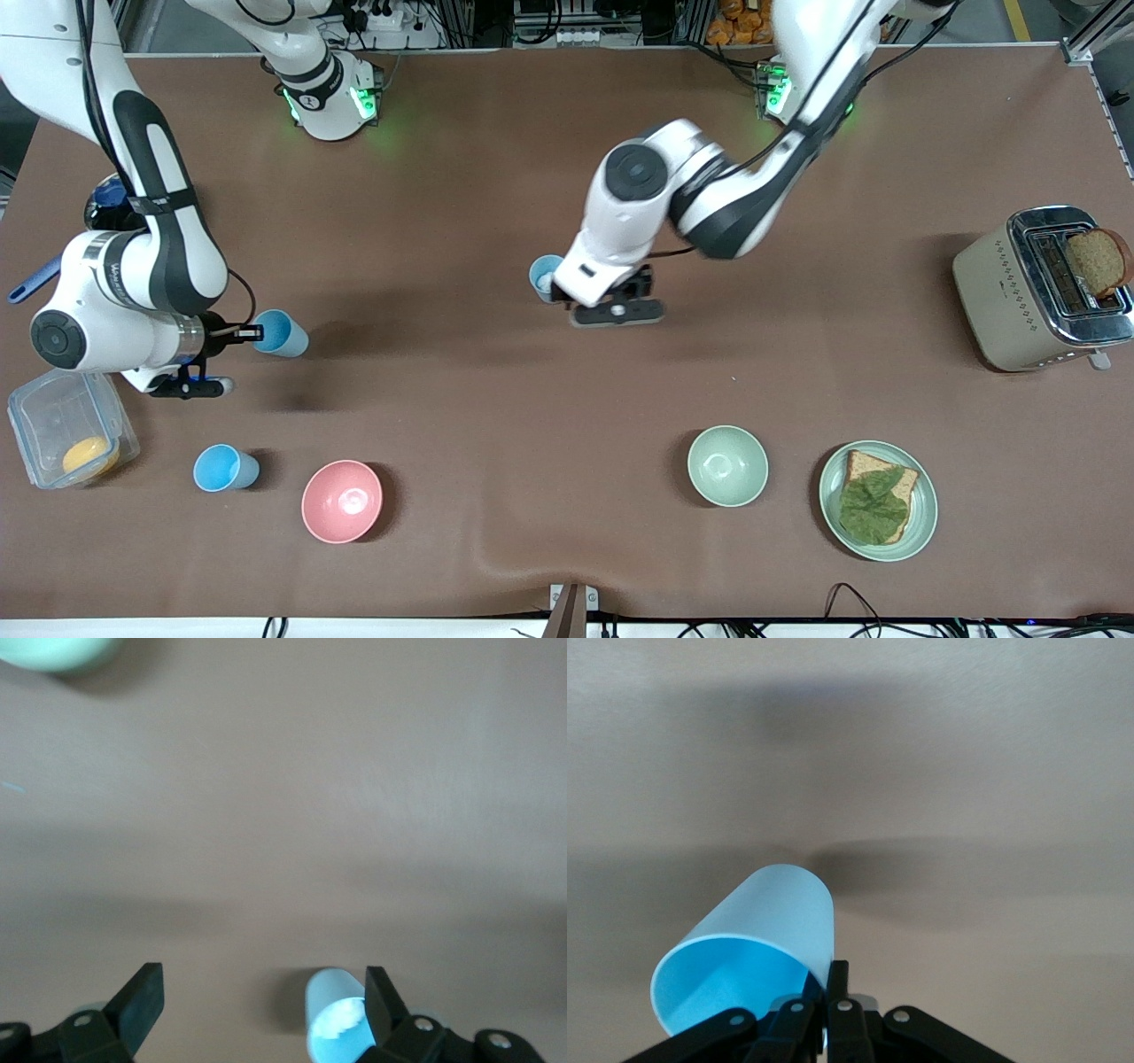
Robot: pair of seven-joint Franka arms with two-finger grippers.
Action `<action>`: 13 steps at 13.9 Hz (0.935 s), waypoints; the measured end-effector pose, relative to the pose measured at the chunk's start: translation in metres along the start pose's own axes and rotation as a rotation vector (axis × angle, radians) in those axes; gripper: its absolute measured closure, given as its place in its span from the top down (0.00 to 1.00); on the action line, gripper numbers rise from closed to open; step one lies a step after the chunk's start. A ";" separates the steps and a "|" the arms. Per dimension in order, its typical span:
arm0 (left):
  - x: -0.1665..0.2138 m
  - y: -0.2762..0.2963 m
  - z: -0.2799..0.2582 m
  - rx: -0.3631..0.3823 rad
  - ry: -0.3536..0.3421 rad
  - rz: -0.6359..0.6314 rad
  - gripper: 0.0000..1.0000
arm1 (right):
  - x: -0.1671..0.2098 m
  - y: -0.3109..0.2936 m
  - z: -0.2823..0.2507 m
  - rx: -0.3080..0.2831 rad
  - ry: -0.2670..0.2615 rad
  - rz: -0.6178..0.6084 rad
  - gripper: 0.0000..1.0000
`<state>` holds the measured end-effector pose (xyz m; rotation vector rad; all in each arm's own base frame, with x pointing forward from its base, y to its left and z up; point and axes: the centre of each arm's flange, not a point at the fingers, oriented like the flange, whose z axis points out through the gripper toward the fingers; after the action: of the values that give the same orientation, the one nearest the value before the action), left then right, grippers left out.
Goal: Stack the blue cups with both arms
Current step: 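Release the tissue cup with the left gripper while the right gripper carries its cup, then lower the blue cup with the right gripper onto the tissue cup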
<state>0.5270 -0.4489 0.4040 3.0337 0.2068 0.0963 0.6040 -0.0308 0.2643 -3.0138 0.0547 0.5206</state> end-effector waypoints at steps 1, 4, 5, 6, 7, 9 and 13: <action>0.010 -0.016 -0.029 0.010 0.022 -0.026 1.00 | -0.001 -0.013 -0.002 -0.002 -0.005 0.023 0.03; 0.033 -0.058 -0.091 0.032 0.074 -0.096 1.00 | -0.012 -0.079 -0.015 0.019 -0.025 0.122 0.03; 0.037 -0.068 -0.104 0.038 0.085 -0.112 1.00 | -0.017 -0.110 -0.021 0.031 -0.024 0.162 0.03; 0.040 -0.077 -0.115 0.043 0.093 -0.125 1.00 | -0.024 -0.143 -0.025 0.038 -0.021 0.202 0.03; 0.044 -0.087 -0.124 0.051 0.099 -0.123 1.00 | -0.033 -0.181 -0.027 0.034 -0.017 0.240 0.03; 0.051 -0.106 -0.141 0.068 0.108 -0.097 1.00 | -0.053 -0.252 -0.027 0.030 -0.012 0.317 0.03; 0.059 -0.141 -0.171 0.103 0.117 -0.101 1.00 | -0.105 -0.374 -0.042 0.034 0.012 0.485 0.03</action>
<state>0.5549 -0.2858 0.5629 3.1149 0.3846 0.2629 0.5373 0.3399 0.3670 -2.9597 0.7981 0.5247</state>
